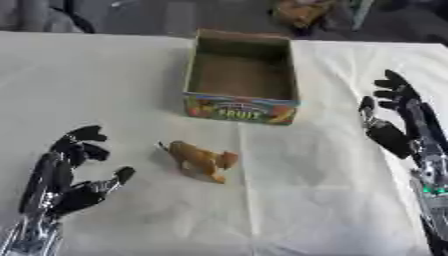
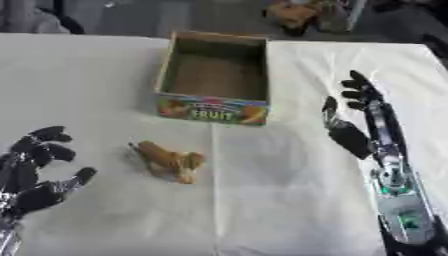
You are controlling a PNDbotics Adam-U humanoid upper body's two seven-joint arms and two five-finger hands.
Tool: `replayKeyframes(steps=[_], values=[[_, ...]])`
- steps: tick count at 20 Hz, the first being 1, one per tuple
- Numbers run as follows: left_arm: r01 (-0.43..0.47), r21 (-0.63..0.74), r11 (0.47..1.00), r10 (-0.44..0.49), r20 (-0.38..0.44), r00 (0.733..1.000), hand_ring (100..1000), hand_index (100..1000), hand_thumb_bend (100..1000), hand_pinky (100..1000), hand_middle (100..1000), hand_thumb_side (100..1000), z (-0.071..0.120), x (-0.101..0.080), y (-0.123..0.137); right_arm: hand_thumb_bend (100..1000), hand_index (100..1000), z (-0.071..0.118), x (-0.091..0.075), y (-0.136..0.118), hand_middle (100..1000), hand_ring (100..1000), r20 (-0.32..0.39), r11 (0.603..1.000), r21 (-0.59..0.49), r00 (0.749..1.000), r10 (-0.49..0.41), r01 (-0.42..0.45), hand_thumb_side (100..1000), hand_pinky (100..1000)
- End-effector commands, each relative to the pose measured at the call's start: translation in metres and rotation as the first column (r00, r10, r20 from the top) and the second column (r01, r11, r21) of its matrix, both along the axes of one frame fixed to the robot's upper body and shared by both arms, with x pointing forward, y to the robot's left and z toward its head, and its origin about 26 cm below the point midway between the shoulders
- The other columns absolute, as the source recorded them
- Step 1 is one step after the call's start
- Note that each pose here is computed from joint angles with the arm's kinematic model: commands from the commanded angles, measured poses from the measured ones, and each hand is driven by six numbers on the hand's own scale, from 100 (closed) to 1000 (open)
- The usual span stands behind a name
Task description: Pick up objects on the table and place them in the box.
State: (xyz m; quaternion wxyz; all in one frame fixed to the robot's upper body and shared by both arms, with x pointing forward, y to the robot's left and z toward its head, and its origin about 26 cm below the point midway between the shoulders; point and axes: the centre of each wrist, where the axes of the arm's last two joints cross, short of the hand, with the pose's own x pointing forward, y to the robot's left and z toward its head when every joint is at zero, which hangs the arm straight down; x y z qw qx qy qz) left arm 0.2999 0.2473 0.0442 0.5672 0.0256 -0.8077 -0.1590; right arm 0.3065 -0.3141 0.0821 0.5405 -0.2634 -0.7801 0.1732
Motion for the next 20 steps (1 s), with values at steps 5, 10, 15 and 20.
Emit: replayKeyframes(steps=[5,10,15,20], values=[[0.005,0.032,0.999,-0.007,0.05,0.999,566,778,709,602,640,100,0.015,0.004,0.004,100,1000,0.009,0.0,-0.002,837,835,0.028,1.0,-0.005,1.0,0.0,0.0,425,809],[0.023,0.061,0.998,-0.027,0.069,0.997,590,761,715,610,680,100,0.022,0.007,0.006,100,1000,0.009,0.0,-0.002,837,835,0.027,1.0,-0.006,1.0,0.001,0.0,425,810],[0.047,0.12,0.992,-0.06,0.106,0.993,614,758,725,619,706,100,0.036,0.012,0.007,100,1000,0.009,0.0,-0.002,837,836,0.026,1.0,-0.008,1.0,0.001,-0.001,423,810],[0.083,0.243,0.967,-0.126,0.166,0.978,622,761,729,621,708,100,0.061,0.021,0.003,100,1000,0.009,0.0,-0.002,837,836,0.024,1.0,-0.011,1.0,0.004,-0.004,420,810]])
